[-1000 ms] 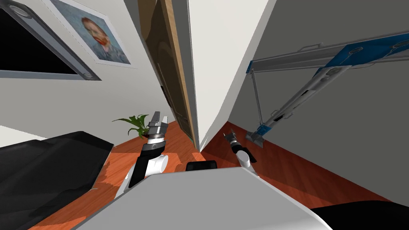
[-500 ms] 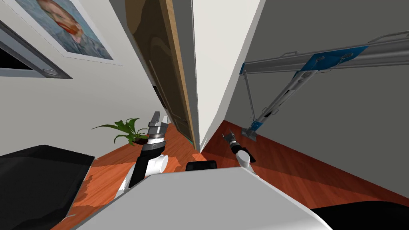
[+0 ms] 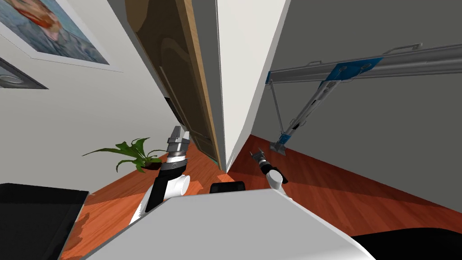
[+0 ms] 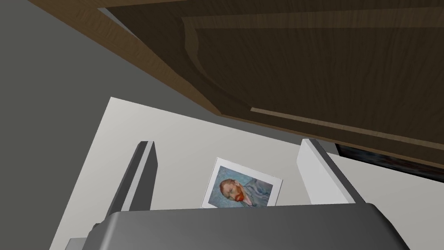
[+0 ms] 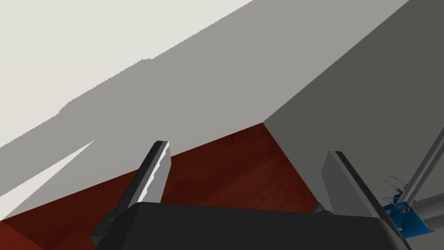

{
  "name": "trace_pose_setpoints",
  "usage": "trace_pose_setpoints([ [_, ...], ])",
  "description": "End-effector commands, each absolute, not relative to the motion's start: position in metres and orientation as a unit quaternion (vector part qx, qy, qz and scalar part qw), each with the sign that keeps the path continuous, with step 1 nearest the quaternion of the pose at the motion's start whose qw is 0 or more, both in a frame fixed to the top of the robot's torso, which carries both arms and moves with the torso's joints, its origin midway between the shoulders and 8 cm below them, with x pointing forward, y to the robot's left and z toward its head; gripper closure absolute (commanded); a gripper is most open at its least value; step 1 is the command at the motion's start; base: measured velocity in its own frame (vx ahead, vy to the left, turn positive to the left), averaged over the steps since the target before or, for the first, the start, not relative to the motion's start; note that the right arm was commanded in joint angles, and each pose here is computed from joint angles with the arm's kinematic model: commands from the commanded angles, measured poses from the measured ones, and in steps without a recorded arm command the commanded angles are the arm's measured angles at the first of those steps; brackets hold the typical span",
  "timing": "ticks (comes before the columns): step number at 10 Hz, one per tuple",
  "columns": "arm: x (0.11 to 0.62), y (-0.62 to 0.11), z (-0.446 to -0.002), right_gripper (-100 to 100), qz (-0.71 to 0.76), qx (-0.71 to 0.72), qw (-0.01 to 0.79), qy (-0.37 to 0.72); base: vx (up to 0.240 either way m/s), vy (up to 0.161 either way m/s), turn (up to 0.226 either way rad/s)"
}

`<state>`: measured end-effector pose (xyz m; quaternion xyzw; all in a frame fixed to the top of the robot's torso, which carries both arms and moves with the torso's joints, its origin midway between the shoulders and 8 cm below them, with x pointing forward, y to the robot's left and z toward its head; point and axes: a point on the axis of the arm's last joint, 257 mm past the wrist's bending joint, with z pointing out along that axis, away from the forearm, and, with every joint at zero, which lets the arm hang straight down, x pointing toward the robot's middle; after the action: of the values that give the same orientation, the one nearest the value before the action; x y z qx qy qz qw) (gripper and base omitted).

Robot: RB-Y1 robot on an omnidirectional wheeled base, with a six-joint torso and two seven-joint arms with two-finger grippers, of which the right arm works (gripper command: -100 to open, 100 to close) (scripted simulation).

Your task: Push the door open

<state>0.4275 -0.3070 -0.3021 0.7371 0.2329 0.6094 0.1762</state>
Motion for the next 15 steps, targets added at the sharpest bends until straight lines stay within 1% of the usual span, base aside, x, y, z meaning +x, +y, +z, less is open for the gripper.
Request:
trace_pose_setpoints([
  [1,0.427,-0.304,-0.305,-100,0.611,0.740,0.164,0.229,-0.003,0.092,-0.179],
  [5,0.427,-0.298,-0.312,-100,0.613,0.747,0.134,0.218,0.005,0.092,-0.152],
  [6,0.426,-0.295,-0.315,-100,0.615,0.750,0.120,0.212,-0.012,0.117,-0.288],
  [8,0.426,-0.292,-0.318,-100,0.617,0.753,0.105,0.206,-0.009,0.145,-0.181],
  [15,0.425,-0.281,-0.326,-100,0.623,0.758,0.052,0.183,0.003,0.087,-0.154],
])
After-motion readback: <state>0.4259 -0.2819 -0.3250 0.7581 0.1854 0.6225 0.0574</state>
